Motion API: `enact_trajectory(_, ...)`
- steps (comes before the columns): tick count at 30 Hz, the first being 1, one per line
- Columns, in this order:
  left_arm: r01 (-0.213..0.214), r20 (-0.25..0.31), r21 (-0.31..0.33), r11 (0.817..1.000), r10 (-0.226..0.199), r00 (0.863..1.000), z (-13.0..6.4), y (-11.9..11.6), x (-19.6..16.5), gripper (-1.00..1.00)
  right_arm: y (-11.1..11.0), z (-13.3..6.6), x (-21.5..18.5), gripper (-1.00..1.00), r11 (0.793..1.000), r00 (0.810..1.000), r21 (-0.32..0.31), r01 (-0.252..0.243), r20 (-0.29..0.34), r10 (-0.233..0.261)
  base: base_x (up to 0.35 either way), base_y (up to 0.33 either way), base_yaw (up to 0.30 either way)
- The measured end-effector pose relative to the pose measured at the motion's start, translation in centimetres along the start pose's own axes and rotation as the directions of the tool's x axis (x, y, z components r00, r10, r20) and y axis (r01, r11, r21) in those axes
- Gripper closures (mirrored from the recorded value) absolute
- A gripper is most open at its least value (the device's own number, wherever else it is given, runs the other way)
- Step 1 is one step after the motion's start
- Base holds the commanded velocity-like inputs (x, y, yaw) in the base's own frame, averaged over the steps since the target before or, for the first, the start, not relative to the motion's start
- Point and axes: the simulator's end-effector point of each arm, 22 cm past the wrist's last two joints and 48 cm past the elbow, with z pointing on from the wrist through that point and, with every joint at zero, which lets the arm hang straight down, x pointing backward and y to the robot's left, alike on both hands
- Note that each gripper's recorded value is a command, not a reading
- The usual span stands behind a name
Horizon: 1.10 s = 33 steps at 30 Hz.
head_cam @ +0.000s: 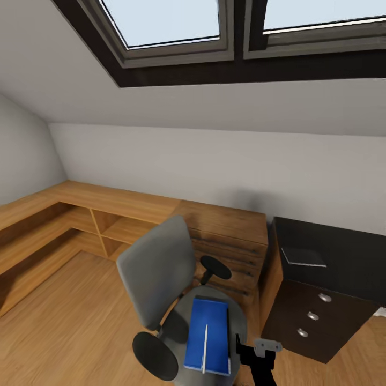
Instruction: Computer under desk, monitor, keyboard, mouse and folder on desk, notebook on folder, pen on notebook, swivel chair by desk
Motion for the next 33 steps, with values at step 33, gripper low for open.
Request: enact_trajectory(33, 0.0, 0.001, -0.001, 1.0, 0.0, 1.0, 0.0, 0.1, 0.0, -1.0, 4.0, 2.9, -0.9, -1.0, 0.996, 0.97, -0.077, 0.051, -0.235, -0.068, 0.0, 0.007, -0.043)
